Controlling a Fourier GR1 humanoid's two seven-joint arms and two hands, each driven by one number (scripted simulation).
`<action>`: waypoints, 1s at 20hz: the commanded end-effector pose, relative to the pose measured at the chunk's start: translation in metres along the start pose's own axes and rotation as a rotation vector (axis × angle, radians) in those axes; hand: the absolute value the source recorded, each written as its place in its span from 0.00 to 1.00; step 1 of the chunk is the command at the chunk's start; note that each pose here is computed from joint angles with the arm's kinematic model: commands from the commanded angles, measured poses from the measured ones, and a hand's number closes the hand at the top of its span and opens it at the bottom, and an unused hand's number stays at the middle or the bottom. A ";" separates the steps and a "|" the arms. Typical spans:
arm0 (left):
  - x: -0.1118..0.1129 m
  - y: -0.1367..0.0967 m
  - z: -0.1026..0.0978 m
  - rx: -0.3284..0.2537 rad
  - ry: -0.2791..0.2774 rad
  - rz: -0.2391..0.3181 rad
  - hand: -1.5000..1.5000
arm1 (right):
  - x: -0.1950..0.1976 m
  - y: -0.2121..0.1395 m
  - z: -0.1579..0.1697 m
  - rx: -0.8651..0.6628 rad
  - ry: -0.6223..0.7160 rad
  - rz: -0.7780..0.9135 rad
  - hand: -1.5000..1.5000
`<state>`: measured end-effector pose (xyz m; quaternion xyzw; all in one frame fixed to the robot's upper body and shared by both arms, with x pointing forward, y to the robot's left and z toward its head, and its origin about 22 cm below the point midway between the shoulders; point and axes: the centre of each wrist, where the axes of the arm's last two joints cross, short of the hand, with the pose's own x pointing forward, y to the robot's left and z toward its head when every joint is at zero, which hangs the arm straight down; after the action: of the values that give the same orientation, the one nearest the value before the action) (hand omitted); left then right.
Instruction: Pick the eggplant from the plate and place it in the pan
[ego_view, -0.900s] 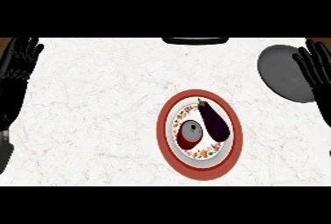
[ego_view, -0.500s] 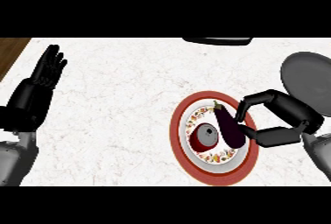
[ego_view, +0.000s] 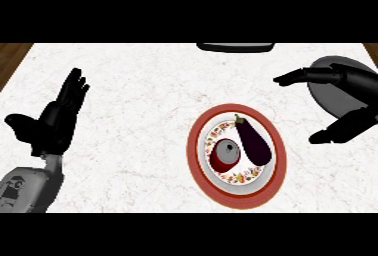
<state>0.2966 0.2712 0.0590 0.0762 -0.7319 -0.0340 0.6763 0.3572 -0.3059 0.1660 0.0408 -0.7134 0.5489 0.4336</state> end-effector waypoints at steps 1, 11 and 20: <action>-0.008 -0.007 -0.001 0.014 0.023 -0.010 0.50 | 0.035 -0.064 -0.001 0.121 0.006 0.143 0.00; -0.027 -0.013 0.011 0.018 0.033 0.006 0.50 | 0.102 -0.073 -0.102 0.325 0.106 0.369 0.00; -0.012 -0.002 0.001 0.029 0.025 0.000 0.50 | 0.126 -0.021 -0.157 0.399 0.066 0.369 0.00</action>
<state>0.3006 0.2750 0.0489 0.0882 -0.7228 -0.0256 0.6849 0.3834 -0.1630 0.2721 -0.0452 -0.5880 0.7374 0.3293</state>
